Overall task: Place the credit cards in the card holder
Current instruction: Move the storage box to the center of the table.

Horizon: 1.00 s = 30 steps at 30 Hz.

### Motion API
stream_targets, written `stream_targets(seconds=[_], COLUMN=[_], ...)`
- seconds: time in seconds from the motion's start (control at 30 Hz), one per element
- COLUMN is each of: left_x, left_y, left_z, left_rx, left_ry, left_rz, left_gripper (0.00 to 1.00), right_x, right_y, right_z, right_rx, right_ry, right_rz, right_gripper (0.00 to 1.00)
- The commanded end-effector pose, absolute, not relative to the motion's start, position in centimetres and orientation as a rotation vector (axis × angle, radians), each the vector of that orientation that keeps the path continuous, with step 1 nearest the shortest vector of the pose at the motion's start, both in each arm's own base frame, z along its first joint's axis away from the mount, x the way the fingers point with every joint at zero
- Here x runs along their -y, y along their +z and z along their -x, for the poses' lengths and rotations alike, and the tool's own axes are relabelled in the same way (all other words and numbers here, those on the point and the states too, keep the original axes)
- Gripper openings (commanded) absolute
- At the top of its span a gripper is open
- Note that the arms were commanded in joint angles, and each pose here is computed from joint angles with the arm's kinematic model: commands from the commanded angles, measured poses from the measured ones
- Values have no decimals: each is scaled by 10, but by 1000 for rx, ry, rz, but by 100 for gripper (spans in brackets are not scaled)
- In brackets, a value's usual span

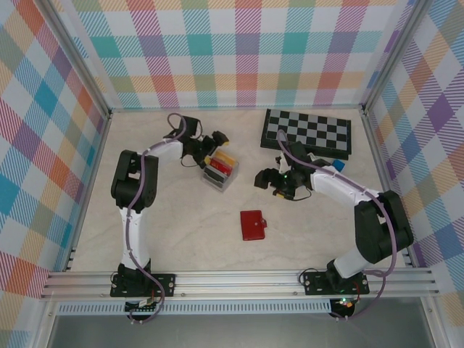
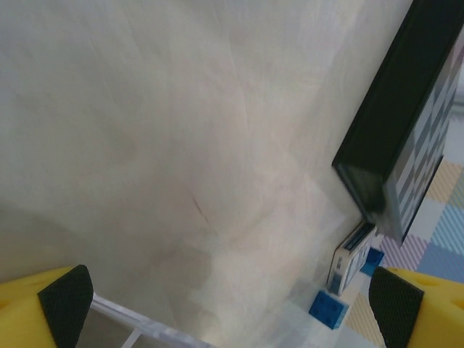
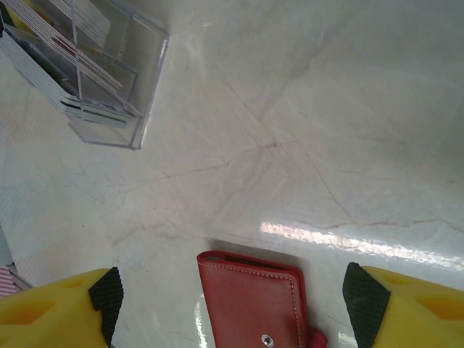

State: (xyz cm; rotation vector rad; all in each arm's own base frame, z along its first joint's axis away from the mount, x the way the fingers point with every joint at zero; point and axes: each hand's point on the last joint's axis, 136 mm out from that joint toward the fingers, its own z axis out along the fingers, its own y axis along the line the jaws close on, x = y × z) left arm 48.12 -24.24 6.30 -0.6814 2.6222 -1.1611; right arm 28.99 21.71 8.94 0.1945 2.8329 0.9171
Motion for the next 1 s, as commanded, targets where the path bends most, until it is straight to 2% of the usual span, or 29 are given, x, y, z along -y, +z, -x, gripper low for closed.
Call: stream_targets(seconds=[0.0,0.13,0.37,0.53,0.63,0.8,0.97], left_x=[261,288,337,370,362,314,274], left_y=[83,89,94,104,115,138,125], left_z=[-462,-441,-421,-413,-415,-408,-375], left_rx=[-2597,-2599,-2617,-2640,-2639,-2650,-2645], left_ry=[-1159,-1235,-1329,-1367,-1271,-913,-802], left_rz=[689,653,546,447,422,412,538], left_gripper=[100,100,99,98,98,98,90], right_x=[-232,-229,-198,-185,-187,-195,-205], right_y=[99,95,97,104,110,115,108], right_z=[-284,-277,-281,-287,-290,-301,-325], right_rx=[-2778,-2781,-2766,-2730,-2713,-2733,-2771], right_ry=[1089,1085,850,890,923,915,894], right_rz=[-183,-174,-230,-295,-250,-118,-64], right_gripper=[78,72,70,69,70,73,78])
